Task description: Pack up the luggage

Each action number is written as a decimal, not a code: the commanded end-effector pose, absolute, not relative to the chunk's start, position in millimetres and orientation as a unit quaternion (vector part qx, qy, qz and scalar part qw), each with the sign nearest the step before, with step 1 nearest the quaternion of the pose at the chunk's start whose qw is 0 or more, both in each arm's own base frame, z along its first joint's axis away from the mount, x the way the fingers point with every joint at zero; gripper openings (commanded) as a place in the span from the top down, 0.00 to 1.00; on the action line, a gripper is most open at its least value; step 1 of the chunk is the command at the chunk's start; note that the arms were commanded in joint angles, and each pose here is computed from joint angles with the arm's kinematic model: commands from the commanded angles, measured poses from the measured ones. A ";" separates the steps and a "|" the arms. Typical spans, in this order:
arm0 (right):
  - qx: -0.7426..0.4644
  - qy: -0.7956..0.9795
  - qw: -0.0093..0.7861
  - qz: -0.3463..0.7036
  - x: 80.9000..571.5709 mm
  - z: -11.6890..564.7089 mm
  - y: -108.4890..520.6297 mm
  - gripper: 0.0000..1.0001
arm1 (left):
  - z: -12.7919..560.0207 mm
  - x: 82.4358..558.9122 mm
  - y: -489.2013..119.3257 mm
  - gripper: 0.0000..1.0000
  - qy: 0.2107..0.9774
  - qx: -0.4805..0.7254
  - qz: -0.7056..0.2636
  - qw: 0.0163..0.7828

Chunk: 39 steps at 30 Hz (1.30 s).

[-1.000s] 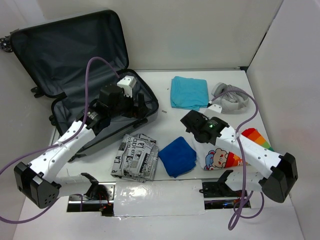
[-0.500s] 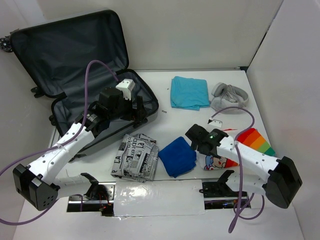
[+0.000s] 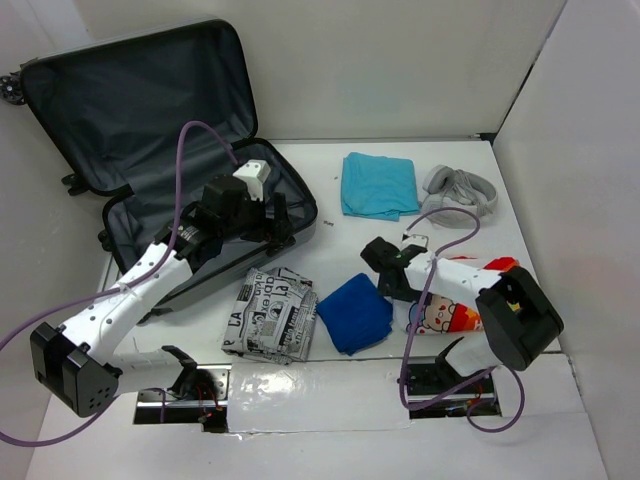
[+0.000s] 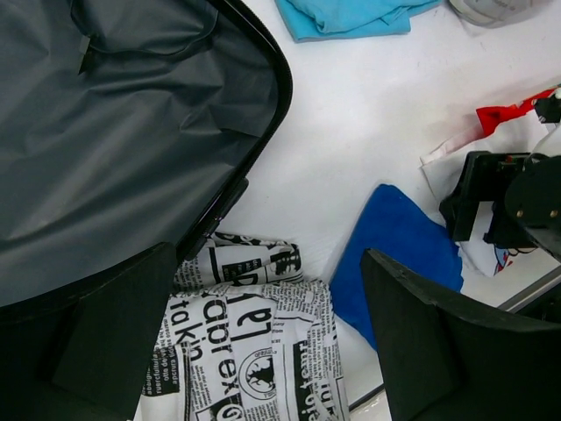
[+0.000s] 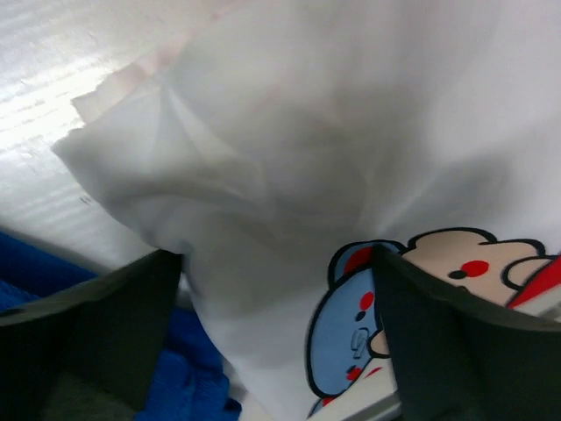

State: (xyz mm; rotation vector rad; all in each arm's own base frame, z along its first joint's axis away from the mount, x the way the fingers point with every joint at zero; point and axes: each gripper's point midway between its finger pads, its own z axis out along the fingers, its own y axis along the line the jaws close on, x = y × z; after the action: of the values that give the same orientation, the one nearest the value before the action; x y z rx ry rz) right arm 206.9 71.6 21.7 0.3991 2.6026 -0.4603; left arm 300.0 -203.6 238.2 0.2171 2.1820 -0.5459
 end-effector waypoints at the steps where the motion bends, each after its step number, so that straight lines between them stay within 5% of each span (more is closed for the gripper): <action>1: 0.159 0.950 0.229 -0.143 218.9 5.9 71.7 0.12 | 255.4 307.7 -202.8 0.01 0.863 0.071 -0.223 0.447; 3: 0.170 0.951 0.230 -0.120 224.7 5.6 73.5 0.26 | 252.2 308.8 -203.5 0.01 0.866 0.071 -0.221 0.443; 6: 0.173 0.948 0.254 -0.085 235.0 16.3 79.5 0.78 | 252.5 310.0 -206.0 0.01 0.866 0.073 -0.224 0.441; 9: 0.164 0.943 0.286 -0.035 247.6 40.6 90.8 1.00 | 249.1 307.3 -212.0 0.01 0.867 0.088 -0.236 0.430; 17: 0.141 0.893 0.400 0.149 285.0 152.1 135.3 1.00 | 253.7 292.5 -265.4 0.01 0.840 0.162 -0.342 0.390; 27: 0.152 0.885 0.380 0.221 317.0 188.3 169.1 1.00 | 241.8 244.6 -359.7 0.01 0.782 0.308 -0.395 0.370; 39: 0.126 0.884 0.354 0.279 320.5 210.6 199.6 1.00 | 208.7 291.4 -401.1 0.01 0.831 0.278 -0.258 0.407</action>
State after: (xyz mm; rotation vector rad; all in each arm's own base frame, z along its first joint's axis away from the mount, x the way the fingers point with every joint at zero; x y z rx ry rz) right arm 309.9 184.8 176.0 0.3562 2.3649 0.6168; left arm 260.9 -405.1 200.1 0.7869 2.1317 -0.7884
